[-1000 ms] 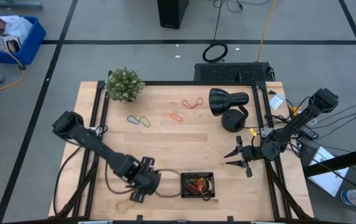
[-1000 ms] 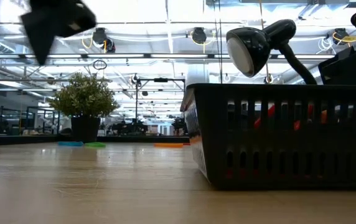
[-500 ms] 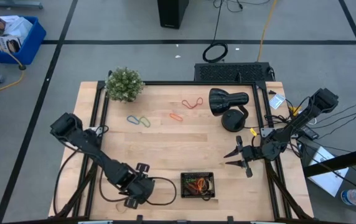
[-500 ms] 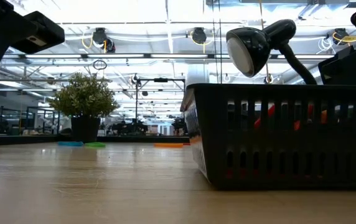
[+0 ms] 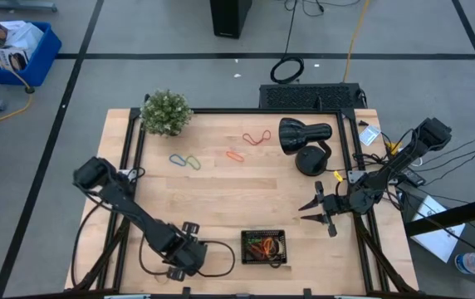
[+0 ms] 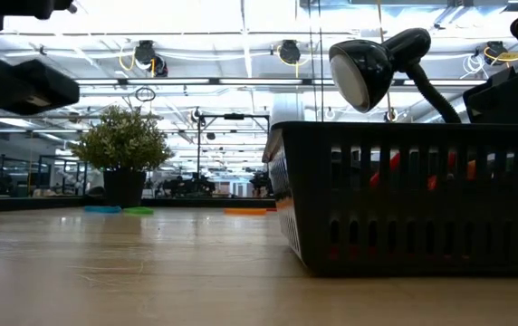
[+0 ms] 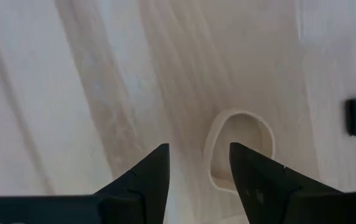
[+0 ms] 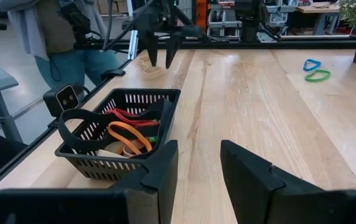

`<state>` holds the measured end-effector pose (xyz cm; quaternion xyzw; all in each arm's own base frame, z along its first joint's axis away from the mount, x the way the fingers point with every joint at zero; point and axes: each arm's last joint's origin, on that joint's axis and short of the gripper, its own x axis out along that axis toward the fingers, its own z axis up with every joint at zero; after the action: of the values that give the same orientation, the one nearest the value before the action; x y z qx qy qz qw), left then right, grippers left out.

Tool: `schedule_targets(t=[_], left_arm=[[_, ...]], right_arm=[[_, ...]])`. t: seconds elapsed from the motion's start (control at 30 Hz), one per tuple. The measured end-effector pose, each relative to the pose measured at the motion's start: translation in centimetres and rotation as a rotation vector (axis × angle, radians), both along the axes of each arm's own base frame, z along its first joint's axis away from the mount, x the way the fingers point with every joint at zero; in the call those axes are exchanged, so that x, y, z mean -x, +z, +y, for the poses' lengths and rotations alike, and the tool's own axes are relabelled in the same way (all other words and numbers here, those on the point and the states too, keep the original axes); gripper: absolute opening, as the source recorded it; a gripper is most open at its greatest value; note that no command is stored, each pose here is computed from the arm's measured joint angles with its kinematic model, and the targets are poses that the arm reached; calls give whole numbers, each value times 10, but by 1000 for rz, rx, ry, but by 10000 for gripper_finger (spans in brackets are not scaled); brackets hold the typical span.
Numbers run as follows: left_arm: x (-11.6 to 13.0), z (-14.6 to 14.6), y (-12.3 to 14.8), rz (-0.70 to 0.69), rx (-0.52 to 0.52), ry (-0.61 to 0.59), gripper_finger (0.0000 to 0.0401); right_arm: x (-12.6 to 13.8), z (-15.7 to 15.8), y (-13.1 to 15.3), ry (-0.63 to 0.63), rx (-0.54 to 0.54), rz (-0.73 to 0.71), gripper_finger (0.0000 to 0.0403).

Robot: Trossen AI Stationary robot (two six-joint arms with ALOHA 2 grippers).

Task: Pick and place rubber bands into bin
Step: Put the brown rubber band into the black bin

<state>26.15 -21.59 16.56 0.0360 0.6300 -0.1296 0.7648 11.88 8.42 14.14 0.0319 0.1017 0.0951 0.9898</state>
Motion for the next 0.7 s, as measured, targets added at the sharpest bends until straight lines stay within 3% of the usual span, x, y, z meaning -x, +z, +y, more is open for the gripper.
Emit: schedule_targets(t=[0.57,0.7], left_arm=[[-1,-6,-26,104,-12,1,172],[-1,-6,-27,95,-28,17,148]], right_arm=[[0,0,-1,0,4,4,116],[0,0,-1,0,6,7,116]])
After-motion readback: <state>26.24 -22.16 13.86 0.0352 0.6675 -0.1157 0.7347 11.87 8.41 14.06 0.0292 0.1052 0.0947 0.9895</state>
